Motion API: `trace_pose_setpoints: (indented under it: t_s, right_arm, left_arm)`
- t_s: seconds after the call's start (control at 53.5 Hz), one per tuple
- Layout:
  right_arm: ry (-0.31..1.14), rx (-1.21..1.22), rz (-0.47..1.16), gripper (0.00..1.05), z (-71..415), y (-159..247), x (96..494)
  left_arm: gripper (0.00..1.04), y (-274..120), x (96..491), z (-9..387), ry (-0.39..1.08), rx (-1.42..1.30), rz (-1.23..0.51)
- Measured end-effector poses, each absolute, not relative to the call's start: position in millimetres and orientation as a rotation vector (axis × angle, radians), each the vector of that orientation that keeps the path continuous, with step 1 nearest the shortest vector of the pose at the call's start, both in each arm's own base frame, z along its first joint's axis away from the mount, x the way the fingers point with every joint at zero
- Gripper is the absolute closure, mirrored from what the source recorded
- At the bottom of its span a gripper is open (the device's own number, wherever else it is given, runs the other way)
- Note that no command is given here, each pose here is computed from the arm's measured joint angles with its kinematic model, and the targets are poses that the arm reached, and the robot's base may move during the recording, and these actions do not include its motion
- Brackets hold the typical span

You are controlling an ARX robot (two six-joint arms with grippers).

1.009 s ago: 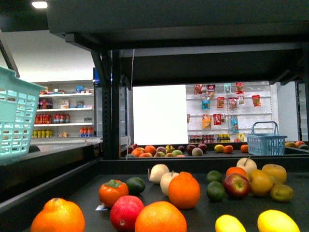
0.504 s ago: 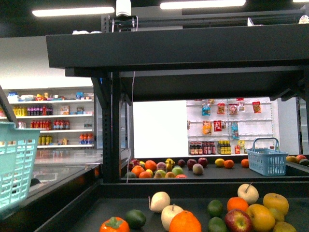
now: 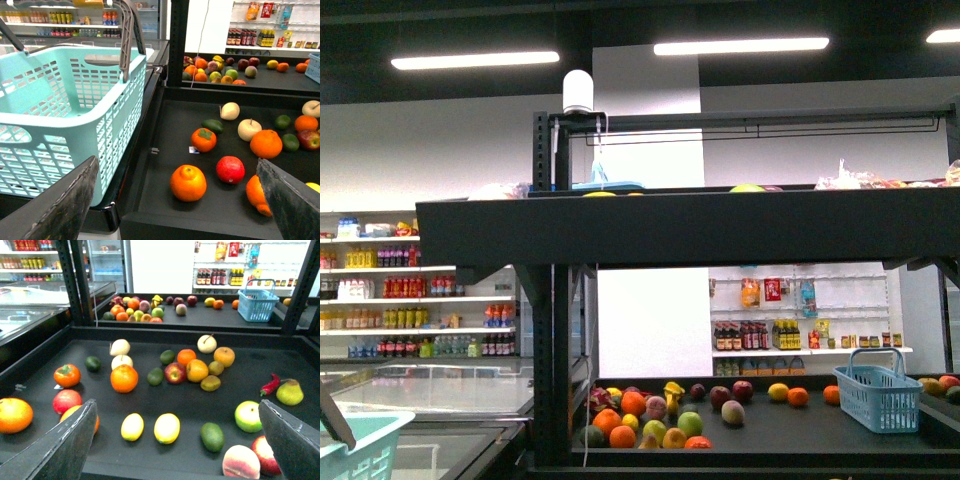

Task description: Pick lemon from shelf

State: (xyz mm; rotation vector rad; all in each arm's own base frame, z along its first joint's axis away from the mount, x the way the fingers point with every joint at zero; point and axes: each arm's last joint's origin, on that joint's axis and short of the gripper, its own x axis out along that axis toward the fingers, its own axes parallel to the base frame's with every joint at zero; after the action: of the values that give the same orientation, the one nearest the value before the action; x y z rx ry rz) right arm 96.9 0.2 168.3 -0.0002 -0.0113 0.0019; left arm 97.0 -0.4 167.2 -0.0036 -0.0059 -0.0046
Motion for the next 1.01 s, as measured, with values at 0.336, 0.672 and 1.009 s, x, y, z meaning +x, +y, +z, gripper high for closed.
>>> trace_pose_setpoints:
  t_s: [0.336,0.672,1.009]
  right_arm:
    - [-0.012,0.000,0.002,0.08,168.3,0.2,96.9]
    - [-0.012,0.000,0.002,0.08,168.3,0.2,96.9]
    - [-0.012,0.000,0.002,0.08,168.3,0.2,96.9]
  left_arm:
    - [0.08,0.8,103.8,170.9,0.180,-0.345,0.089]
    - [0.08,33.8,188.2,276.1,0.025,-1.165,0.084]
    - [0.08,79.2,302.0,285.1,0.124,-1.388,0.319]
